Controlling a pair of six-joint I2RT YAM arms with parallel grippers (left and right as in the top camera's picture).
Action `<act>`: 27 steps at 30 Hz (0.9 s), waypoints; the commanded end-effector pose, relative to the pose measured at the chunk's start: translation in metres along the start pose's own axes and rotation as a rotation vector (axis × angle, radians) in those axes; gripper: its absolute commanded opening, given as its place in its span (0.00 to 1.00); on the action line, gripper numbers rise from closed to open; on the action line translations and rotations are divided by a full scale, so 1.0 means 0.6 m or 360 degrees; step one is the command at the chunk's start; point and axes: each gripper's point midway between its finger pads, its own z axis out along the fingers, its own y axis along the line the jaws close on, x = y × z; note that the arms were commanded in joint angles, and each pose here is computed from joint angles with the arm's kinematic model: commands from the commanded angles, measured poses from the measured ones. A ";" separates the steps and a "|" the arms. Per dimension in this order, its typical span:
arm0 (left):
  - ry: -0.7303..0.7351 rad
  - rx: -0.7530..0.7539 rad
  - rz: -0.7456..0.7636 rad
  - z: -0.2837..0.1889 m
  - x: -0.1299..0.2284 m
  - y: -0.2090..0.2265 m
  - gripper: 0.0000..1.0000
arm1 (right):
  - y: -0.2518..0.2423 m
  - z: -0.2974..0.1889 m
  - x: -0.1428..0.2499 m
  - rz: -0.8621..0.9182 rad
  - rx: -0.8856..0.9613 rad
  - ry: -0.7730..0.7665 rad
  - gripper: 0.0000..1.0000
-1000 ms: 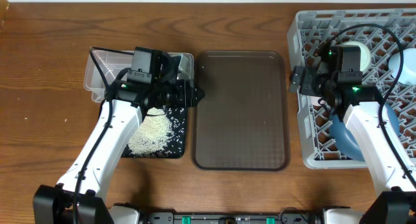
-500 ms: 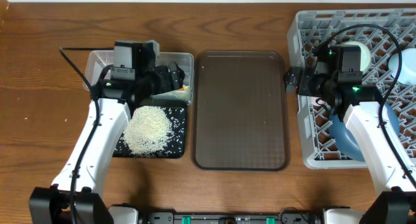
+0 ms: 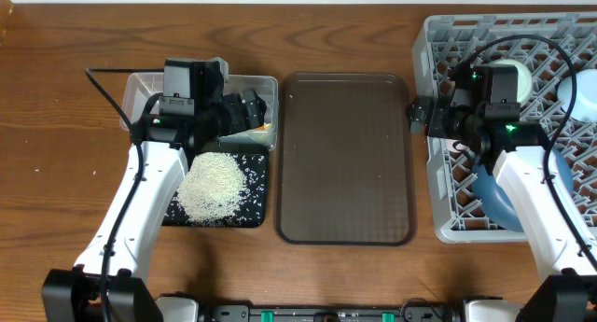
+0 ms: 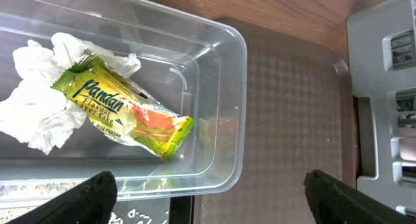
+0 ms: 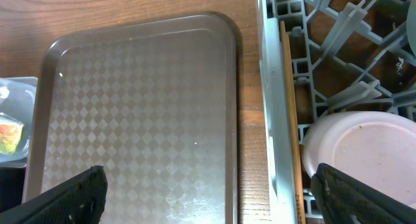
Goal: Sort waste into correct bins and load items into the dishwasher rack
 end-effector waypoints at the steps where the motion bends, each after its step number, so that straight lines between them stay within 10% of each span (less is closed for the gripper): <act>1: 0.0014 -0.0031 -0.0012 0.007 0.004 0.010 0.95 | 0.000 -0.005 -0.012 0.0012 -0.0008 -0.0024 0.99; 14: 0.0014 -0.0031 -0.0012 0.007 0.004 0.010 0.96 | 0.015 -0.109 -0.025 -0.0029 0.0003 -0.0238 0.99; 27: 0.0014 -0.0031 -0.0012 0.007 0.004 0.010 0.96 | 0.017 -0.257 0.019 -0.0186 -0.0129 -0.1257 0.99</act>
